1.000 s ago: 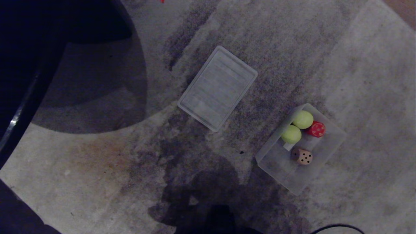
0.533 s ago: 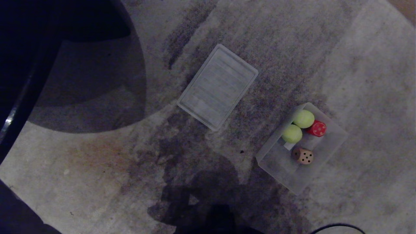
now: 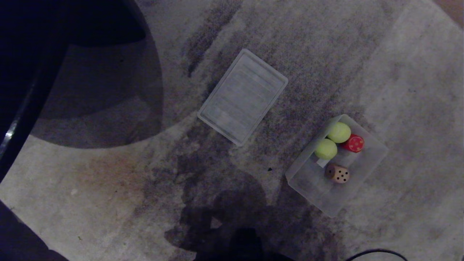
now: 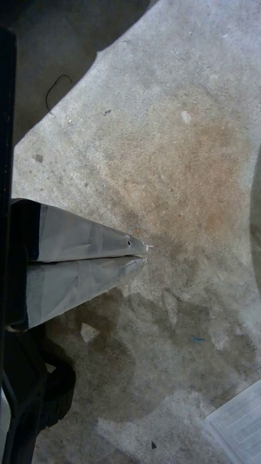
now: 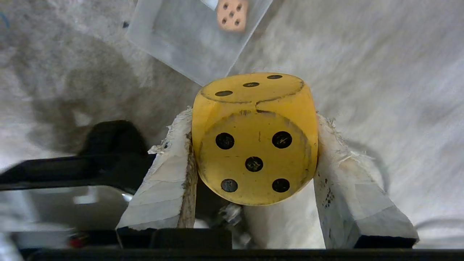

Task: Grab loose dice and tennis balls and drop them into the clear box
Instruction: Put the toys in the box

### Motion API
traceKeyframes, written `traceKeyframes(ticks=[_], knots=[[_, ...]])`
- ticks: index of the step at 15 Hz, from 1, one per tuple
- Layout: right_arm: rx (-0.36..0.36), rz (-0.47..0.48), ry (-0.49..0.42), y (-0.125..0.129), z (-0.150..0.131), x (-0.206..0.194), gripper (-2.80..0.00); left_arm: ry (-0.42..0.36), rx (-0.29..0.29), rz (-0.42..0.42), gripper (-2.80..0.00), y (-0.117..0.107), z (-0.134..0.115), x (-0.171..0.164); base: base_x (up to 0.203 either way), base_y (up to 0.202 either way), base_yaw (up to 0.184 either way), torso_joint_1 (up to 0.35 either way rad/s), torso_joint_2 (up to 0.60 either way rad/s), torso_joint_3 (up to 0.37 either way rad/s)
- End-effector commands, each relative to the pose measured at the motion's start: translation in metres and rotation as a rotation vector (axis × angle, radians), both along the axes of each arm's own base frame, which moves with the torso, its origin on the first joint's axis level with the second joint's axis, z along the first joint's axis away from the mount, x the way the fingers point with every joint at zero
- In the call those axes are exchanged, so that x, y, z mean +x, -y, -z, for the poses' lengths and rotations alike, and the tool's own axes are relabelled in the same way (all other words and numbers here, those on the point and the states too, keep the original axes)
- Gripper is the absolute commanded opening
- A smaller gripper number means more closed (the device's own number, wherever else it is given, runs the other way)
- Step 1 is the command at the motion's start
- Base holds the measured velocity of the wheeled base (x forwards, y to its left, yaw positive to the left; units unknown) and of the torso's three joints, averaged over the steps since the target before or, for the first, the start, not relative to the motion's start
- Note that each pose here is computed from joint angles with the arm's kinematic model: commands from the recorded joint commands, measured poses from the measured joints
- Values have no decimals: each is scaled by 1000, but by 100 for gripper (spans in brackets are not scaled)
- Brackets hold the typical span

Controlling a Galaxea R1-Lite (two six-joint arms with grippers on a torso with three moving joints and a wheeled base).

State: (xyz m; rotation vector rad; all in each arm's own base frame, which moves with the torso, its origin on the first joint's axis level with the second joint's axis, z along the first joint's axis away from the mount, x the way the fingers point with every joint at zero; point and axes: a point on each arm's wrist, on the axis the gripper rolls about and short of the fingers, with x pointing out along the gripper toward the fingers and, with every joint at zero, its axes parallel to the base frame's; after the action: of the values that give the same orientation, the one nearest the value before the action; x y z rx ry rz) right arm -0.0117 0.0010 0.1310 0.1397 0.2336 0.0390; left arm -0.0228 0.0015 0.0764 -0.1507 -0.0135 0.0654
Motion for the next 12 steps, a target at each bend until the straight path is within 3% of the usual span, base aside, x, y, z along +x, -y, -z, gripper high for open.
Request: traceKeyframes(ticks=[1, 3, 6, 12], knots=[[36, -2, -217, -1, -17, 40, -280, 1, -1, -1, -280, 0, 0, 0, 0, 0, 0, 0, 0, 0], [80, -14, -317, -3, -24, 76, -280, 1, -1, 0, -280, 0, 0, 0, 0, 0, 0, 0, 0, 0], [164, -21, -395, -10, -26, 134, -280, 1, -1, -1, -280, 0, 0, 0, 0, 0, 0, 0, 0, 0], [223, -102, -457, -44, 9, 226, -280, 1, -1, -1, -280, 0, 0, 0, 0, 0, 0, 0, 0, 0]])
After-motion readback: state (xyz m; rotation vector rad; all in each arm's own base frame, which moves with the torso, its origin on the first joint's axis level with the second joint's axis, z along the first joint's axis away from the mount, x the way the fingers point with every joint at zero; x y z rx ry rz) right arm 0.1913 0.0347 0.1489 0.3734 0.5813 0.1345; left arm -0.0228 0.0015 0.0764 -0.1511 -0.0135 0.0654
